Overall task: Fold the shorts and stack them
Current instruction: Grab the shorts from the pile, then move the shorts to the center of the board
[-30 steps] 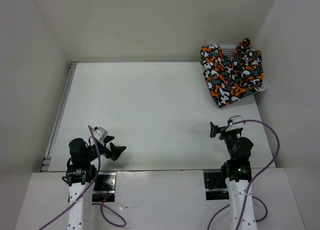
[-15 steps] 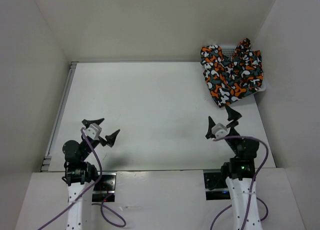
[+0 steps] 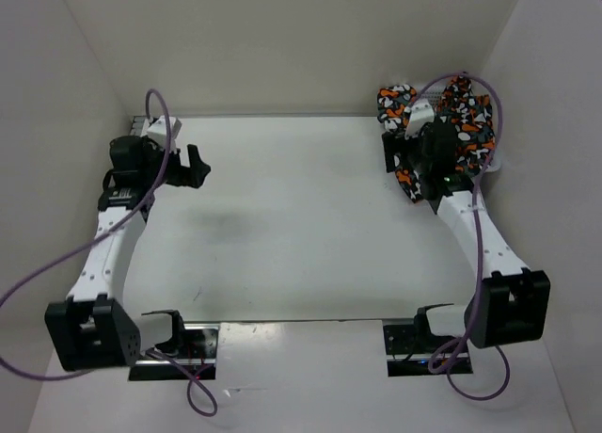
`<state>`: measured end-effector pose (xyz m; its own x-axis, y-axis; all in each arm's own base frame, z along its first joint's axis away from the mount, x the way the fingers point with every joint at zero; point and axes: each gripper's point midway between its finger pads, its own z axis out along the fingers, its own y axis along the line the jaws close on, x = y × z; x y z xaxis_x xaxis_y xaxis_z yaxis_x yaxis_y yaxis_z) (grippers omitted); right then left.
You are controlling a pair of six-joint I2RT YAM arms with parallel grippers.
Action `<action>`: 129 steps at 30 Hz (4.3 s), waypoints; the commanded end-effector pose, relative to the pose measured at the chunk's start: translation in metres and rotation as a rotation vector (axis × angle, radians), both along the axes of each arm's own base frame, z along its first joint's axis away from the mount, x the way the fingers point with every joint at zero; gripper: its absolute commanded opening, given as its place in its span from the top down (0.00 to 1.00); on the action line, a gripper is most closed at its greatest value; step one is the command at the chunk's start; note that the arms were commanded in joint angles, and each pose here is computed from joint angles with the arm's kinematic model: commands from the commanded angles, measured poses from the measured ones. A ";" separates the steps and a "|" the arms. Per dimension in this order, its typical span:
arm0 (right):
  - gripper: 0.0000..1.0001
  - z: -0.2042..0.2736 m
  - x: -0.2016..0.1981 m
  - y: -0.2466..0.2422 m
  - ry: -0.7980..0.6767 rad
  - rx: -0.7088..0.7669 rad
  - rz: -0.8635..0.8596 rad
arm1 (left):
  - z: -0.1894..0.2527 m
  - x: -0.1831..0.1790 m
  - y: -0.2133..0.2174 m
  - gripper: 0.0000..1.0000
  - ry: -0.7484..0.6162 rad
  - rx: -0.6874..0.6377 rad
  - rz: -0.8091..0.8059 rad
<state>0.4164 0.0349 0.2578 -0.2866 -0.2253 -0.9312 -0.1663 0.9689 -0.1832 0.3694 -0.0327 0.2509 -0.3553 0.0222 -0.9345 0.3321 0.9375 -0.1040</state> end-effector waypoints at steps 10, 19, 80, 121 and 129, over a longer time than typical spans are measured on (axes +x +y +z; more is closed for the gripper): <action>0.06 -0.122 -0.064 -0.036 0.357 0.178 -0.472 | -0.082 -0.026 0.002 0.00 0.278 0.022 0.049; 0.06 -0.155 -0.022 -0.055 0.289 0.362 -0.614 | -0.091 -0.023 -0.001 0.00 0.324 0.008 0.030; 1.00 0.222 0.017 0.000 -0.570 0.313 -0.084 | -0.052 -0.004 -0.017 0.00 0.165 0.012 -0.024; 0.62 -0.122 -0.064 0.052 0.539 0.250 0.003 | -0.130 -0.008 -0.012 0.00 0.500 -0.032 -0.025; 0.58 -0.159 -0.071 -0.005 0.610 0.250 -0.180 | -0.168 0.035 -0.019 0.00 0.527 0.042 -0.011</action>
<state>0.3399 0.0523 0.0939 -0.8106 0.0561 -0.5830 -0.0505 0.9850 0.1650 0.3742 -0.0522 0.0722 -0.8285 0.0457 -0.5581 0.2329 0.9344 -0.2694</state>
